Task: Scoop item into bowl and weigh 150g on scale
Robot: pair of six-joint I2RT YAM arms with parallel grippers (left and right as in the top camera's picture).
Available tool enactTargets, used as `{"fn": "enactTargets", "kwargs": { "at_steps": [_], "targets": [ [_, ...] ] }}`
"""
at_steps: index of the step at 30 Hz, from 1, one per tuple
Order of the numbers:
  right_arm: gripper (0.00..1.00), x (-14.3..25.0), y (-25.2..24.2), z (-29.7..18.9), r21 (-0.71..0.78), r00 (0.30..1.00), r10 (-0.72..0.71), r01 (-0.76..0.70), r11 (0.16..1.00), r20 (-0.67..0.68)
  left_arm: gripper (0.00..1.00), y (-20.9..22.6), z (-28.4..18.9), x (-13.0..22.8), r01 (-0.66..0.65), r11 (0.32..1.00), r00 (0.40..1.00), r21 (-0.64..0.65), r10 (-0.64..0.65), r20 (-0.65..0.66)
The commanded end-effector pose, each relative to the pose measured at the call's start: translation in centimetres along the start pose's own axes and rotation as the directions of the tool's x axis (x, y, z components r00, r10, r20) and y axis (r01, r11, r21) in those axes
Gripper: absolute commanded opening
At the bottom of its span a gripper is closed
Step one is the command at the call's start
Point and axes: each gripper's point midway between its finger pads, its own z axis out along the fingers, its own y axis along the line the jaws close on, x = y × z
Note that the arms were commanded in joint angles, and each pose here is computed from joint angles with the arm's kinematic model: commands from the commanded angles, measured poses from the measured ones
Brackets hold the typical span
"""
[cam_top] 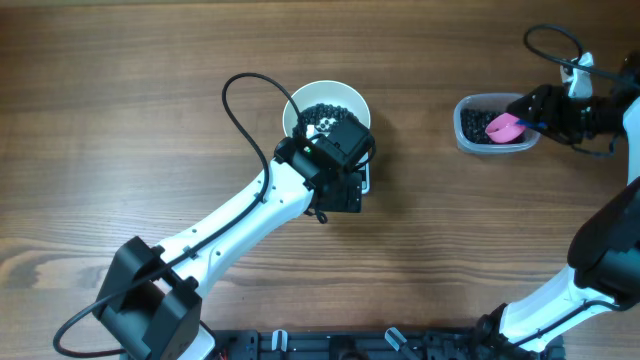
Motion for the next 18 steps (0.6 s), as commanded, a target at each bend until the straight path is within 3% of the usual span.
{"fn": "enactTargets", "kwargs": {
  "at_steps": [1, 3, 6, 9, 12, 14, 16, 18],
  "targets": [
    [0.85, -0.1, -1.6, 0.3, 0.074, 0.999, 0.034, -0.033, 0.997, -0.002, 1.0, 0.2, 0.4, 0.2, 0.001, 1.0, 1.0, -0.023, -0.001, 0.002],
    [0.99, -0.6, -1.9, 0.2, 0.088, 0.999, 0.028, -0.029, 0.996, 0.018, 1.0, 0.2, 0.4, 0.2, 0.001, 1.0, 1.0, -0.023, -0.001, 0.002],
    [1.0, -0.2, -6.6, -0.9, 0.36, 0.984, 0.168, -0.175, 0.916, 0.052, 1.0, 0.2, 0.4, 0.2, 0.001, 1.0, 1.0, -0.023, -0.001, 0.002],
    [1.0, -1.4, -10.2, -2.8, 0.544, 0.969, 0.187, -0.246, 0.802, 0.163, 1.0, 0.2, 0.4, 0.2, 0.001, 1.0, 1.0, -0.023, -0.001, 0.002],
    [1.0, -5.6, -10.4, -3.5, 0.51, 0.934, 0.135, -0.297, 0.807, 0.329, 1.0, 0.2, 0.4, 0.2, 0.0, 1.0, 1.0, -0.023, 0.0, 0.002],
    [1.0, -8.9, -8.3, -3.2, 0.375, 0.898, 0.112, -0.288, 0.881, 0.426, 1.0, 0.2, 0.4, 0.2, 0.001, 1.0, 1.0, -0.023, -0.001, 0.002],
    [1.0, -10.3, -4.3, -2.1, 0.182, 0.903, 0.091, -0.182, 0.966, 0.42, 1.0, 0.2, 0.4, 0.2, 0.001, 1.0, 1.0, -0.023, -0.001, 0.002],
    [1.0, -8.9, -0.8, -0.8, 0.017, 0.938, 0.099, -0.111, 0.994, 0.332, 1.0, 0.2, 0.4, 0.2, 0.001, 1.0, 1.0, -0.023, -0.001, 0.002]
  ]
}}
